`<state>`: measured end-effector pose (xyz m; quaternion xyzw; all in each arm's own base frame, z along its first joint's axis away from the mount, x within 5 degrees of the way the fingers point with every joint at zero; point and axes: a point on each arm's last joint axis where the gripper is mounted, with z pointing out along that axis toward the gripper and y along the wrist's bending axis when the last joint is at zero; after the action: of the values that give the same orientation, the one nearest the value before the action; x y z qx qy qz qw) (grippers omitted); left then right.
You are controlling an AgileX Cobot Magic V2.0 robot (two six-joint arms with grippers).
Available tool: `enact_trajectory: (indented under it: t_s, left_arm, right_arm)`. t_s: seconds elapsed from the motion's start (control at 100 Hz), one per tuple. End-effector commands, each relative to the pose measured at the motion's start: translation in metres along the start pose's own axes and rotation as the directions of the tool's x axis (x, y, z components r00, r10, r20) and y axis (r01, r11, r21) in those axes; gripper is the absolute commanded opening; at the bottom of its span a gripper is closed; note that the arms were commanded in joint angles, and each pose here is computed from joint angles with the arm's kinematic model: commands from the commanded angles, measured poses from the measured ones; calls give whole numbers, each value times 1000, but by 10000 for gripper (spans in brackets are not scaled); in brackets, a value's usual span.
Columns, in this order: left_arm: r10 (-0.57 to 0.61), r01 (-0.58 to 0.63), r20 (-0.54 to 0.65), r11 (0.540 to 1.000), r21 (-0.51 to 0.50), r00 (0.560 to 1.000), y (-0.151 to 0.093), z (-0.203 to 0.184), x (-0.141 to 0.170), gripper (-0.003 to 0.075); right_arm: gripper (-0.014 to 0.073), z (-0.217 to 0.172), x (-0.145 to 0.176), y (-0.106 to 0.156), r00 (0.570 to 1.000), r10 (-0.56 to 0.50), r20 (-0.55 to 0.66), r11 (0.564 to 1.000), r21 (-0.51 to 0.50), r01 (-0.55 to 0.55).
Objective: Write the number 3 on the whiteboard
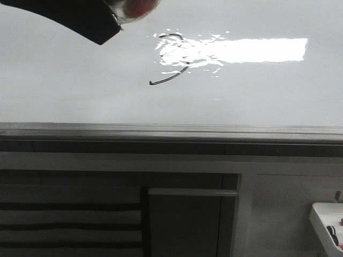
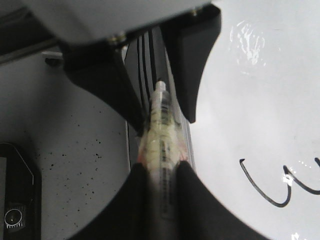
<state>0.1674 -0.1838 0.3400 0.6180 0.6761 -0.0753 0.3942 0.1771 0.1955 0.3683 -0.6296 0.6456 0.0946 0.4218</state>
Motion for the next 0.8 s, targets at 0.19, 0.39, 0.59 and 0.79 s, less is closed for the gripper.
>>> enact_trajectory:
  t_s: [0.19,0.39,0.59,0.79]
  left_arm:
    - [3,2,87,999,-54,996,6,-13,-14,138]
    - [3,2,87,999,-54,996,6,-13,-14,43]
    - [-4,9,86,999,-52,996,6,-13,-14,-19]
    - [-30,35,81,997,-62,996,9,-13,-11,-19]
  right_arm:
    - [-62,-14,-13,-8,995,2,96,997,74,-9]
    - [-61,-14,-13,-7,996,2,93,997,71,-9]
    - [95,-14,-12,-6,996,3,85,998,61,-8]
    - [261,-22,-7,-12,997,17,74,995,99,-24]
